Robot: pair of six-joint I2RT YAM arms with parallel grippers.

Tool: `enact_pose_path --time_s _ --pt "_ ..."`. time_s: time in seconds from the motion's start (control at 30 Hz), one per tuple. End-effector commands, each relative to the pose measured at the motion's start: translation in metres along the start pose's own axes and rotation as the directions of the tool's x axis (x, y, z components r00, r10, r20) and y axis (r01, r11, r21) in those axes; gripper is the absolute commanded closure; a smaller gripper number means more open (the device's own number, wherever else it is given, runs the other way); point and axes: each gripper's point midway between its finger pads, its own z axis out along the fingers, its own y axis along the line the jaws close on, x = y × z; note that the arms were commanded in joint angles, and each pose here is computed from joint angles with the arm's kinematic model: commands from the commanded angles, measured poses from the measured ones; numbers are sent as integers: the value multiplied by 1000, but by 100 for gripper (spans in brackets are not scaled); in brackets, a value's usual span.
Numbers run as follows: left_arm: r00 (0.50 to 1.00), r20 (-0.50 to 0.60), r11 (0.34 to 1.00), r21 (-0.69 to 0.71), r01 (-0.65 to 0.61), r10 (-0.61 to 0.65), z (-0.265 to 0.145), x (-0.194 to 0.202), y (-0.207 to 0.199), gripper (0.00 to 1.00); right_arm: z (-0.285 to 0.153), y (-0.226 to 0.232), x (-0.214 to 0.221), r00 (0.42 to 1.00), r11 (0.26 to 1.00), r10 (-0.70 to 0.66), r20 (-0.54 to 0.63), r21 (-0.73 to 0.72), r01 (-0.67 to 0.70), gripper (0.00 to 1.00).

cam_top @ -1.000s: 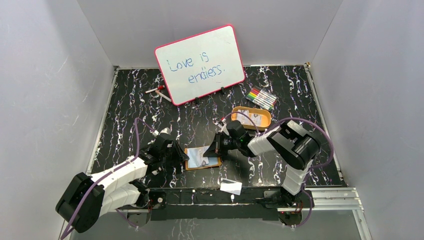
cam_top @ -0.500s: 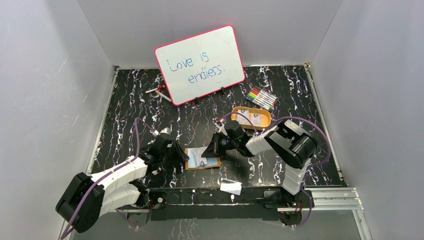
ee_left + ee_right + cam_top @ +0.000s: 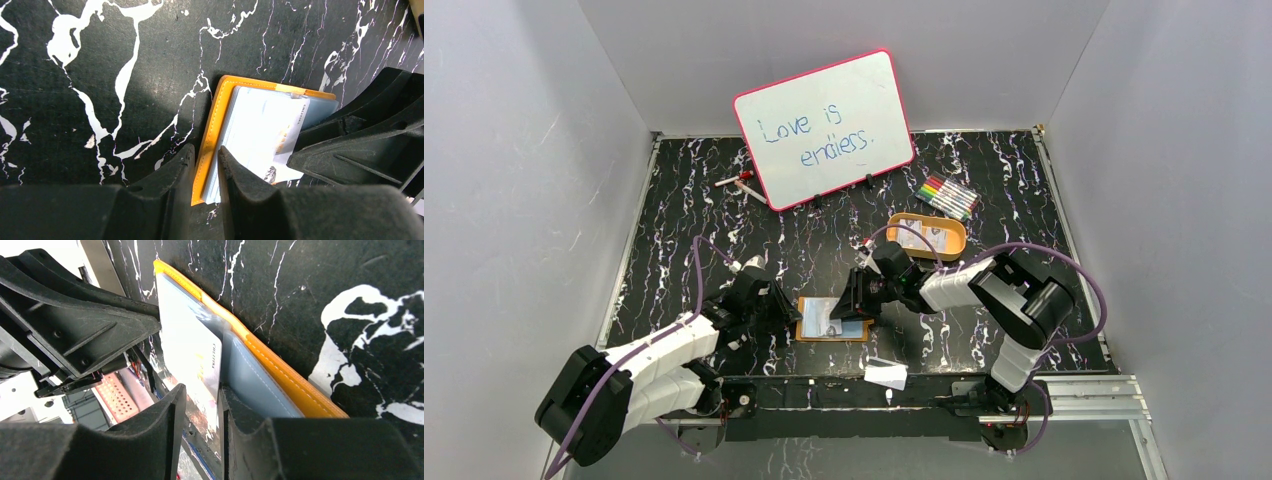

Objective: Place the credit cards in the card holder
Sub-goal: Insert the credit card into the card holder.

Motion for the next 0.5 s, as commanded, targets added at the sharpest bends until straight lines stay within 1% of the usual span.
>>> enact_pose_path --time_s 0.0,0.17,0.47 --pt "1000 -9 999 -51 0 -1 -1 3 12 78 -4 7 -4 999 999 -39 9 16 39 61" --pt "1000 -8 999 -41 0 0 -1 2 8 78 1 14 -6 999 999 -54 -4 3 54 64" --pt "1000 -17 1000 17 16 -16 -1 5 0 78 11 22 -3 999 999 -48 -25 -8 48 64"
